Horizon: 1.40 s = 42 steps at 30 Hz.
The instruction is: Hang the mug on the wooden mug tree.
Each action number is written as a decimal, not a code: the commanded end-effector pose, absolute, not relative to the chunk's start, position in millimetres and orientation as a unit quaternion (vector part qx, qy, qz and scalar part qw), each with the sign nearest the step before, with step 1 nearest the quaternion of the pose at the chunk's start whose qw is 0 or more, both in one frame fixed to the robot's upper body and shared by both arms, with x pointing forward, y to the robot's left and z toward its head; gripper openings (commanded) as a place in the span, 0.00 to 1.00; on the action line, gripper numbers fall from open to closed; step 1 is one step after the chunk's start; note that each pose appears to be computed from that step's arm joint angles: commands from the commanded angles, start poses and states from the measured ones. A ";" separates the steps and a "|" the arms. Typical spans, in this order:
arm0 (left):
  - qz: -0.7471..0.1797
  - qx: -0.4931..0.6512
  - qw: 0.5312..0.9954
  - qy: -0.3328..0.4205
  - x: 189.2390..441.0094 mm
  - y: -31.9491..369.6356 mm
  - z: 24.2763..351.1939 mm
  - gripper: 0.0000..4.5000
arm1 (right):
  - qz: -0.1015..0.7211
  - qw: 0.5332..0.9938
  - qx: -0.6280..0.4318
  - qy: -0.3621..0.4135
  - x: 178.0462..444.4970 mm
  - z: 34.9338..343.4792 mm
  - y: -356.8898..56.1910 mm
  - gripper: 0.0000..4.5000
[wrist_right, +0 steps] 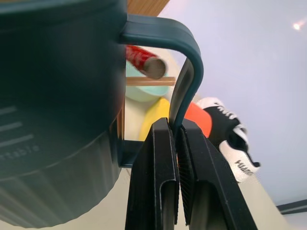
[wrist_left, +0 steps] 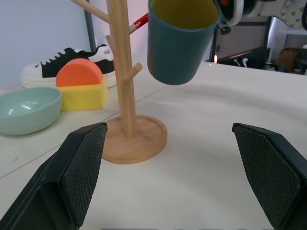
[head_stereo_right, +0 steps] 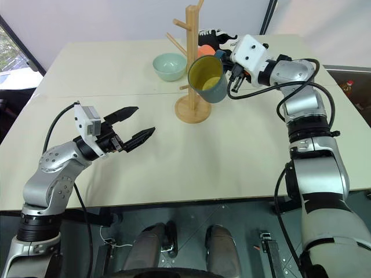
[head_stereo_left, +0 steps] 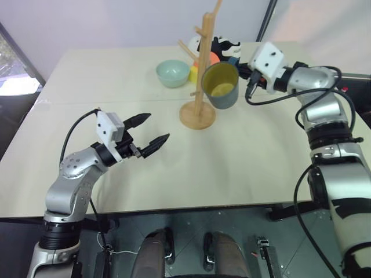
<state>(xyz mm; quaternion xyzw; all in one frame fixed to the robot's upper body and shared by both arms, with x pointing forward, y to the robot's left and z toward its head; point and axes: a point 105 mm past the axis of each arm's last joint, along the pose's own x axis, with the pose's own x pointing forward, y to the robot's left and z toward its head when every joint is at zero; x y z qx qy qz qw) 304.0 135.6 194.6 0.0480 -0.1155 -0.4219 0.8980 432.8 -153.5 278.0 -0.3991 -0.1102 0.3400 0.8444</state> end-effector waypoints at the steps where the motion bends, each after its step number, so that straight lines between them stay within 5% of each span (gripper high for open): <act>1: -0.423 0.052 0.893 -0.144 297.7 135.5 207.1 1.00 | 0.336 0.835 -0.413 -0.140 432.6 302.4 -143.2 0.01; 14: -0.421 0.051 0.894 -0.147 297.4 134.4 208.2 1.00 | 0.332 0.834 -0.426 -0.112 445.5 300.0 -131.9 0.01; 17: -0.420 0.051 0.894 -0.149 297.2 134.3 208.7 1.00 | 0.327 0.835 -0.426 -0.118 446.0 303.6 -131.8 0.21; 21: -0.419 0.051 0.894 -0.150 296.6 134.1 209.5 1.00 | 0.303 0.838 -0.432 -0.138 446.1 316.2 -137.3 0.66; 31: -0.402 0.045 0.902 -0.148 298.9 140.1 211.0 1.00 | 0.253 0.878 -0.364 -0.178 432.2 344.1 -190.0 0.66; 37: -0.259 0.008 0.957 -0.132 322.5 184.4 193.7 1.00 | 0.264 0.928 -0.205 -0.166 414.0 293.4 -230.1 0.66; 42: -0.126 -0.026 0.987 -0.098 333.0 230.9 159.2 1.00 | 0.281 0.946 -0.116 -0.112 395.8 212.0 -224.8 0.66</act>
